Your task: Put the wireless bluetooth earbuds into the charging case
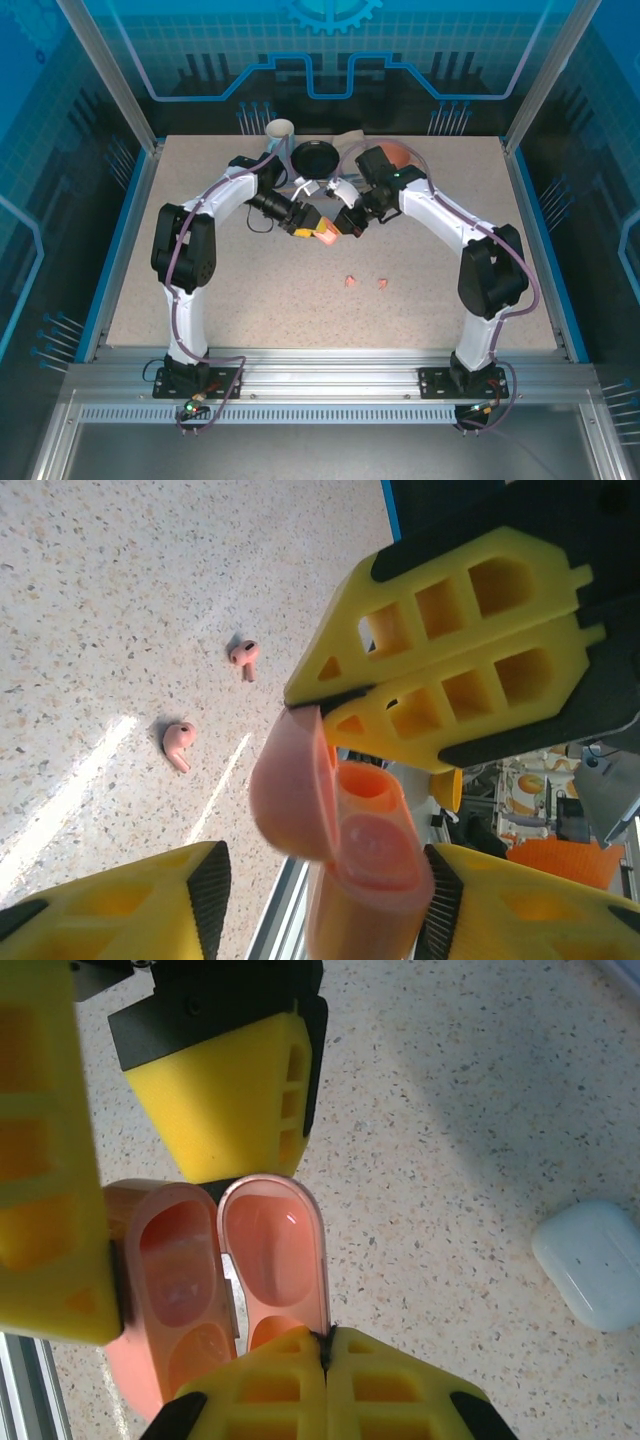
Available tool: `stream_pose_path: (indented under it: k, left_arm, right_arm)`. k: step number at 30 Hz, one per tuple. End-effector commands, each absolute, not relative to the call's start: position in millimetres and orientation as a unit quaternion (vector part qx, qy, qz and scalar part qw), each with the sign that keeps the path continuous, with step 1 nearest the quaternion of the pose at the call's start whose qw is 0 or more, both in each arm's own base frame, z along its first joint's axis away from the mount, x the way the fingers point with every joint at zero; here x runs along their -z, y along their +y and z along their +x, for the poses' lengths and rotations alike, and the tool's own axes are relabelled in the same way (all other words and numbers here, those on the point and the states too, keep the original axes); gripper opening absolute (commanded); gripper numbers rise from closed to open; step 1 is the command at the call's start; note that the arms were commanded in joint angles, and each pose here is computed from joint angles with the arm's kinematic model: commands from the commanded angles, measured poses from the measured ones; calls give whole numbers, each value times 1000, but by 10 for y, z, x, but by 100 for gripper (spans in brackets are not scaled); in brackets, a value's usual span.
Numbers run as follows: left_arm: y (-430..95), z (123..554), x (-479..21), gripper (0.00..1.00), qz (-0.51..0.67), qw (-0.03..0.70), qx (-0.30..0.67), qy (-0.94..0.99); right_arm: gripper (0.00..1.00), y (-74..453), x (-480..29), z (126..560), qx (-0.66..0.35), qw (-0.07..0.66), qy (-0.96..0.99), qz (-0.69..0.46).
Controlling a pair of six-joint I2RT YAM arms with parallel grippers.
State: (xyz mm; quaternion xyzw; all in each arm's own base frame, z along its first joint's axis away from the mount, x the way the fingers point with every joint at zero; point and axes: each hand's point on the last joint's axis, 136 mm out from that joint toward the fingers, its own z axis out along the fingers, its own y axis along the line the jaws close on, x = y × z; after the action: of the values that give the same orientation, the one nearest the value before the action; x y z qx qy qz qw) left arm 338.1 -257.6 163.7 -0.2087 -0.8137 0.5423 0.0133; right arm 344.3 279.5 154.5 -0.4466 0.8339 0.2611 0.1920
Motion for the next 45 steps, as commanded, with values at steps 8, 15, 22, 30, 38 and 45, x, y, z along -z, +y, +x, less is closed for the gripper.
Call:
stream_pose_path:
  k: [8, 15, 22, 30, 38, 45]
  left_arm:
    - [-2599, 3309, -1729, 46, -215, 25, -575, -789]
    - [-2635, 3257, -1730, 44, -221, 35, -576, -786]
    - [-2660, 3251, -1701, 37, -221, 42, -577, -785]
    - [-2666, 3257, -1699, 21, -221, 44, -581, -782]
    - [-2674, 3227, -1796, 0, -228, 26, -592, -773]
    - [-2682, 3320, -1964, 0, -258, -74, -560, -784]
  right_arm:
    - [0, 2855, -1592, 3423, -254, 190, 826, -467]
    - [0, 2872, -1601, 3423, -248, 187, 823, -475]
    - [0, 2879, -1595, 3435, -241, 186, 823, -480]
    - [0, 2865, -1593, 3466, -232, 190, 825, -478]
    - [21, 2734, -1869, 3661, -237, 226, 844, -425]
    - [48, 2177, -2295, 3884, -238, 266, 889, -286]
